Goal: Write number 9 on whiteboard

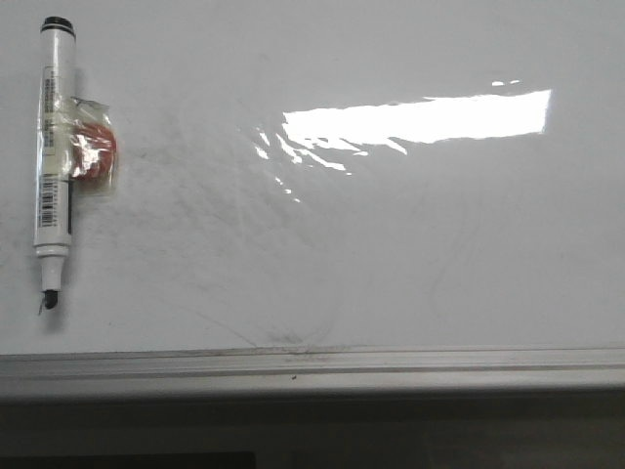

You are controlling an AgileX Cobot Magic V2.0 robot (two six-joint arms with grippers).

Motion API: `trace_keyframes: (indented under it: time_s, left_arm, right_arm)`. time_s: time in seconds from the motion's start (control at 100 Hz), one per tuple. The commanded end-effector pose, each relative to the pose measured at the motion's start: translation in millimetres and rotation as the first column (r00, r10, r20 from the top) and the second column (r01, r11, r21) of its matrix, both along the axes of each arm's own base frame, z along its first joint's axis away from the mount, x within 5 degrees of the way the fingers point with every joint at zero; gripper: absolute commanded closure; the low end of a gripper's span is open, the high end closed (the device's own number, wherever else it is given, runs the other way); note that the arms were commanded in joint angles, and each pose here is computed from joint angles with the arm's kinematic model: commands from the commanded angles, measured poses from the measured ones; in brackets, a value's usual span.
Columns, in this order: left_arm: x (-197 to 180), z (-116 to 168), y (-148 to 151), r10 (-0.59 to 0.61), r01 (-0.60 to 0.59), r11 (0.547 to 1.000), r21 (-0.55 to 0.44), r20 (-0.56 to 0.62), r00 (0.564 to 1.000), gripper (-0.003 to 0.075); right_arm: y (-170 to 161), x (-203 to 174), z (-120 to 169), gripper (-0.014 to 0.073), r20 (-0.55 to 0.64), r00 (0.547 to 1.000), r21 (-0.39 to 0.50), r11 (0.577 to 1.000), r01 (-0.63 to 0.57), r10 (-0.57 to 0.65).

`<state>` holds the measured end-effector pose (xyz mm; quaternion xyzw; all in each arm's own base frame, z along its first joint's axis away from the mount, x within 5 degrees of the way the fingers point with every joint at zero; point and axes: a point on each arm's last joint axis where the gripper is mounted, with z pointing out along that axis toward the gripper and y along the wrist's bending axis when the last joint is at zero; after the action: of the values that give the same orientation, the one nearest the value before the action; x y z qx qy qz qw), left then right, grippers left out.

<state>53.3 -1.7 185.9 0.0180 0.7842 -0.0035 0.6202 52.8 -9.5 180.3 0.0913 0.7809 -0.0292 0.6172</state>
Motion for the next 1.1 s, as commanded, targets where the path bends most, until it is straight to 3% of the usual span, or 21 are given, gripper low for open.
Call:
trace_keyframes:
  time_s: [0.0, 0.72, 0.84, 0.9, 1.03, 1.09]
  left_arm:
    - [0, -8, 0, 0.003, -0.003, 1.0, -0.001, 0.034, 0.999, 0.0741]
    - [1, -3, 1, 0.003, -0.009, 0.998, 0.059, 0.096, 0.995, 0.0741]
    - [1, -2, 2, 0.002, -0.011, 0.996, 0.086, 0.108, 0.994, 0.0741]
    - [2, 2, 1, 0.002, -0.009, 0.999, 0.048, 0.142, 0.99, 0.0741]
    - [2, 14, 0, 0.039, 0.008, 0.985, -0.17, 0.271, 0.962, 0.0741]
    - [2, 19, 1, 0.051, 0.008, 0.983, -0.182, 0.316, 0.948, 0.0741]
  right_arm:
    - [0, -1, -1, 0.0664, 0.024, 1.0, -0.016, 1.0, 0.003, -0.003]
    - [0, 0, -1, 0.0664, 0.032, 0.999, -0.017, 1.0, 0.003, -0.002]
    - [0, 0, 5, 0.0664, 0.088, 0.996, -0.026, 1.0, 0.0, 0.002]
    - [0, 1, 11, 0.0664, 0.163, 0.987, -0.038, 0.999, -0.003, 0.009]
    - [2, 1, 28, 0.0664, 0.34, 0.94, -0.067, 0.998, -0.007, 0.029]
    - [2, 1, 33, 0.0664, 0.389, 0.921, -0.075, 0.997, -0.007, 0.036]
